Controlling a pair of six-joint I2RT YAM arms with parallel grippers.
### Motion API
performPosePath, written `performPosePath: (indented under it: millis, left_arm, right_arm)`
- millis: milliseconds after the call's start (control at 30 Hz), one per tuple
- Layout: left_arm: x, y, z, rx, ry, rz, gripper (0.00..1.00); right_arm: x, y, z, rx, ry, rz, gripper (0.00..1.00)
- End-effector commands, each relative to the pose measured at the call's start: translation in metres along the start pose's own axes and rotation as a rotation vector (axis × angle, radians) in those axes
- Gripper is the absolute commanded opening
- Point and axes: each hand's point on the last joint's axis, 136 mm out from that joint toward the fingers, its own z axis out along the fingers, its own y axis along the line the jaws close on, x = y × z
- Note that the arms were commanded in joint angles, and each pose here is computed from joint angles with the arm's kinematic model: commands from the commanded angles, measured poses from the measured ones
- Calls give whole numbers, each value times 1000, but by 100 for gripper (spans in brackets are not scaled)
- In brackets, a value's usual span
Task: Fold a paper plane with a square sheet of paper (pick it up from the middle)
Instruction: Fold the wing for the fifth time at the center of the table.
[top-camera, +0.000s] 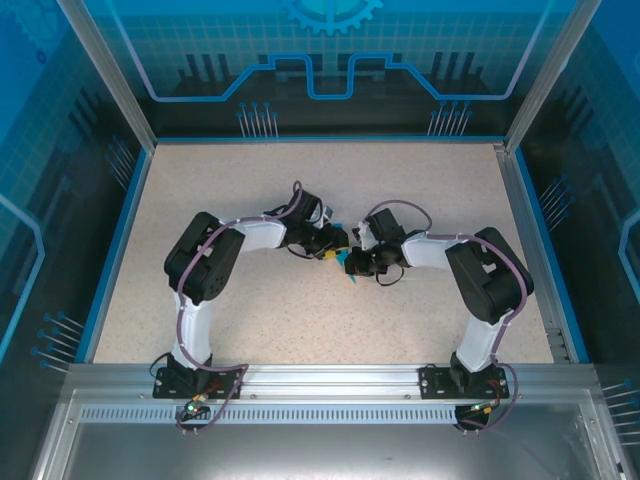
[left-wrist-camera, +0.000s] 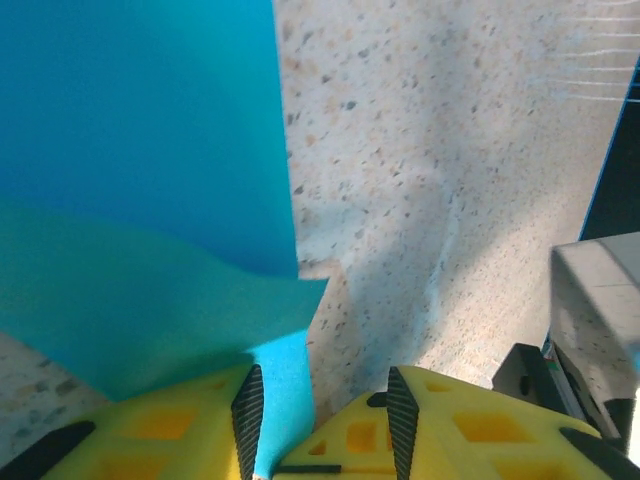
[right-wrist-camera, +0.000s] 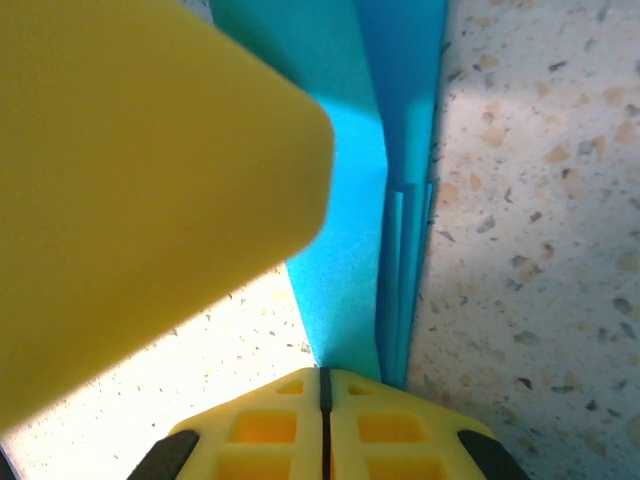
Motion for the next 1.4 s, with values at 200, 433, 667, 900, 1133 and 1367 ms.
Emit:
performPosePath:
  millis: [200,433,667,900,1133,1367]
  left_arm:
    - [-25,-23,-42,32,-103,270,42]
    - [-27,-14,-42,9,-107,368,42]
    - [-31,3,-39,-29,-110,368,42]
    - [-40,12,-32,-55,-113,355,42]
    - [-47,21,-27,-83,-125,343,42]
    - [-52,28,-23,-112,-130,326,42]
  right_arm:
    - [42,-41,11,119,130,82,7]
    - [42,-41,13,116,139,90,7]
    - [43,-41,15,111,146,92,7]
    - [43,-41,17,105,155,96,7]
    - [45,-42,19,105,161,99,7]
    - [47,-44,19,110,167,99,7]
